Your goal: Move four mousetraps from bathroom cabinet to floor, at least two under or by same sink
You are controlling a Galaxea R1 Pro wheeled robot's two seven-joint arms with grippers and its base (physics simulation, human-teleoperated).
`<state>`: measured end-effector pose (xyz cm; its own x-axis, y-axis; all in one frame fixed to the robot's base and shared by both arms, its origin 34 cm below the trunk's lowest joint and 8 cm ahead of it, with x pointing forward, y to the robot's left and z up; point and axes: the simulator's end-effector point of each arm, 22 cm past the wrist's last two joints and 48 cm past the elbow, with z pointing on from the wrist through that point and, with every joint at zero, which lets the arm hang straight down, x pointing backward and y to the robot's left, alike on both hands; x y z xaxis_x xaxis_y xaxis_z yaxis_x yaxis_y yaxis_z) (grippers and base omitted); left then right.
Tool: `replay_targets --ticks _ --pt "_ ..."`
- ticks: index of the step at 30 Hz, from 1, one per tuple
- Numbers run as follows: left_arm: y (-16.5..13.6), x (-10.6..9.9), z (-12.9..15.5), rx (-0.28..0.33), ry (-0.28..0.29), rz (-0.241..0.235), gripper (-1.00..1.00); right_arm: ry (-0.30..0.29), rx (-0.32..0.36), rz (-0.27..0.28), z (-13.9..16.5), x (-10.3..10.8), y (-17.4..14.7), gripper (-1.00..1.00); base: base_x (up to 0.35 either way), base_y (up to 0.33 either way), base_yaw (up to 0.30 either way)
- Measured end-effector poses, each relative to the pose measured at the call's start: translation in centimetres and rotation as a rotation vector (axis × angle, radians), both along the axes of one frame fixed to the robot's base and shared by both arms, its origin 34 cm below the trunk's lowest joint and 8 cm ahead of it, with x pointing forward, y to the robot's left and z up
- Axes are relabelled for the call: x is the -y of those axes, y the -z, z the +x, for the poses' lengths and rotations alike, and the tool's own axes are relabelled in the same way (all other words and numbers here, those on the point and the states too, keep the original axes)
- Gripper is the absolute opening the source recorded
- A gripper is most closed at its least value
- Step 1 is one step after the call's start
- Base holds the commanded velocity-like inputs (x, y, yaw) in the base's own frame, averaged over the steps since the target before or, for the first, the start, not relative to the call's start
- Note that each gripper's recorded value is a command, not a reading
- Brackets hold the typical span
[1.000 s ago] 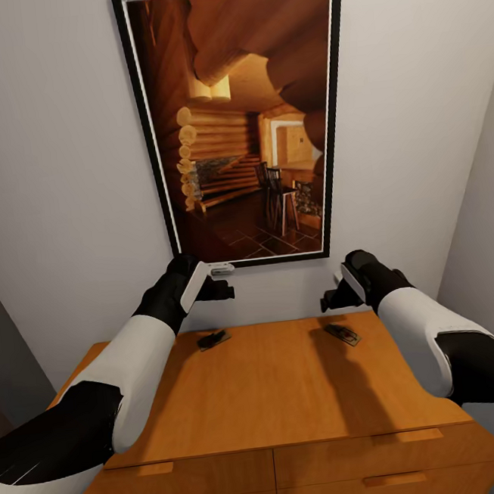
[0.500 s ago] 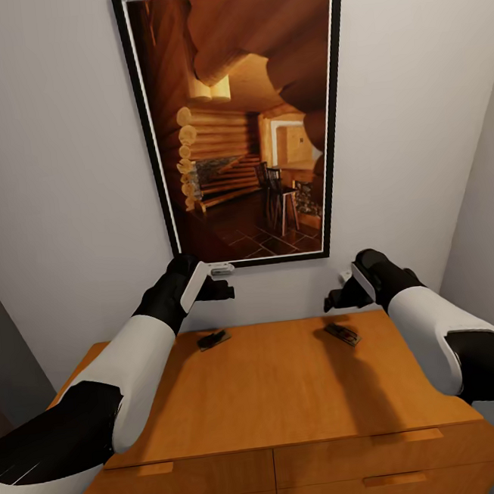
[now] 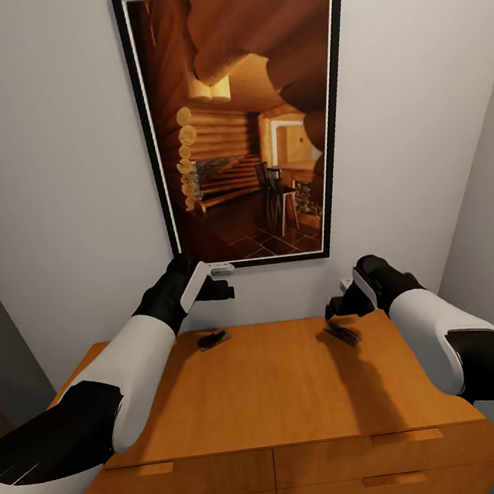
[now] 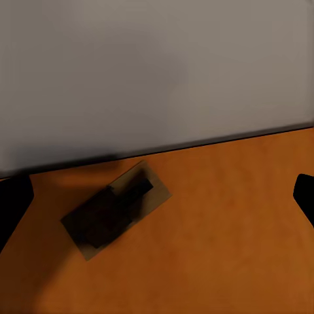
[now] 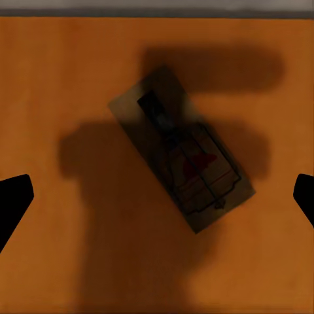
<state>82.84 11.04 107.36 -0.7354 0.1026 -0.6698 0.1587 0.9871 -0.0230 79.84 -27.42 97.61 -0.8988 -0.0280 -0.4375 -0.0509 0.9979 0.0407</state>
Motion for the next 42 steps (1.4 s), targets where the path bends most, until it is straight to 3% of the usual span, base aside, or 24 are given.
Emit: replay_targets --ticks 17,42 --pt "0.0 0.0 0.0 0.0 0.0 0.0 1.0 -0.002 -0.004 -0.002 -0.1 -0.1 0.1 1.0 0.0 0.0 0.0" --pt "3.6 0.1 0.1 0.0 0.001 -0.003 1.0 -0.001 -0.003 0.0 0.1 -0.1 3.8 1.0 0.0 0.0 0.0"
